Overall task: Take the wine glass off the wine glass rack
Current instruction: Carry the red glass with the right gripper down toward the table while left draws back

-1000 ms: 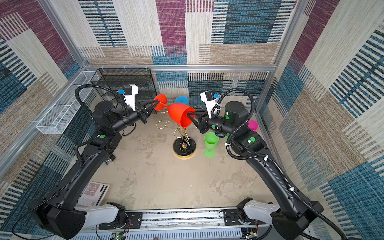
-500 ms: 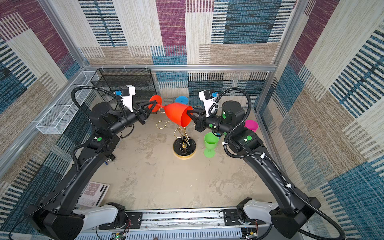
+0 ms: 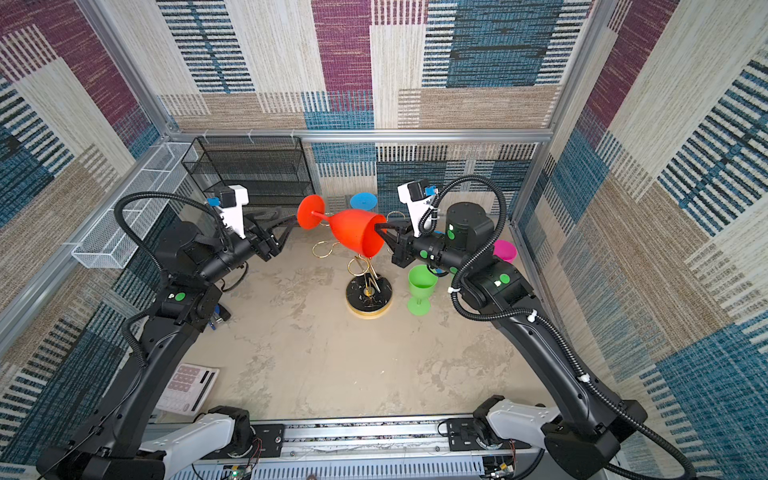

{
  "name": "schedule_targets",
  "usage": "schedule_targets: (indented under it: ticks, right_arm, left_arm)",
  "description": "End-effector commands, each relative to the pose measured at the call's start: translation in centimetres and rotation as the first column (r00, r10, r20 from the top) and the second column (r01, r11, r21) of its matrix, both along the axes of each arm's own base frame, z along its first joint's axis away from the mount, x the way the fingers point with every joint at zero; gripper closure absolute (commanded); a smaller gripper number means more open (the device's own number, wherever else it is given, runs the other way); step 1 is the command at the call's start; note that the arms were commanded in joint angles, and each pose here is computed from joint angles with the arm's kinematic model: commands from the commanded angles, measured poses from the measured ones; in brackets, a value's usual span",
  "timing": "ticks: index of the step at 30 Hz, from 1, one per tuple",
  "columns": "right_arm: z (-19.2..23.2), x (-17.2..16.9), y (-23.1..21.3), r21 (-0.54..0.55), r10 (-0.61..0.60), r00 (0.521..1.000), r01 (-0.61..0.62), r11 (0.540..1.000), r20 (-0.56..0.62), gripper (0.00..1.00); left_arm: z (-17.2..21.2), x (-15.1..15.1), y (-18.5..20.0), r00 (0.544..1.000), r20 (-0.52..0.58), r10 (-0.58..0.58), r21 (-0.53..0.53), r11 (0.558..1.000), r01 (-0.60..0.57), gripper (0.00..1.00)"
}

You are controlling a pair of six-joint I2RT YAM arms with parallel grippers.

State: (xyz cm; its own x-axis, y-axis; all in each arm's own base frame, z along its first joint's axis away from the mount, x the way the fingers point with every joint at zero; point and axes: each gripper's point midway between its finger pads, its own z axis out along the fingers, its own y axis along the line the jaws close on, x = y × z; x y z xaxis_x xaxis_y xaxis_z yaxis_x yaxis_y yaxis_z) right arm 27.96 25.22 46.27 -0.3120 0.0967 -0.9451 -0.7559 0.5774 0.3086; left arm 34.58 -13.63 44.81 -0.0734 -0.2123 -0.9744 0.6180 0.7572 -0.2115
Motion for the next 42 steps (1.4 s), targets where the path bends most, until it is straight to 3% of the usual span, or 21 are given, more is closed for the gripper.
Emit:
schedule_targets:
  ticks: [1,13,23,30,42]
  right_arm:
    - [0.7,-0.8,0.1,-0.019,0.026,0.999,-0.025,1.0,0.035,1.0]
    - [-3.0,-3.9,3.4,-0.129,0.139,0.989,-0.143,0.981,-0.04,1.0]
    - [-11.7,-7.6,5.0,-0.298,0.142,0.952,-0.223,0.928,-0.271,1.0]
    - [-17.0,-9.4,2.6,-0.378,0.038,0.906,-0.213,0.901,-0.421,1.0]
    - [-23.2,-9.9,-3.6,-0.601,-0.345,0.767,-0.065,0.796,-0.541,1.0]
  left_arm:
    - [-0.7,1.0,2.7,0.994,-0.026,0.109,-0.031,0.994,-0.109,0.36]
    - [-3.8,2.7,8.3,0.967,-0.078,0.243,-0.045,0.968,-0.247,0.33]
    - [-4.7,3.3,9.3,0.964,-0.063,0.259,-0.05,0.964,-0.262,0.33]
    - [-5.3,3.5,9.6,0.962,-0.058,0.268,-0.051,0.961,-0.271,0.33]
    - [-6.4,3.9,9.9,0.959,-0.041,0.28,-0.061,0.957,-0.282,0.36]
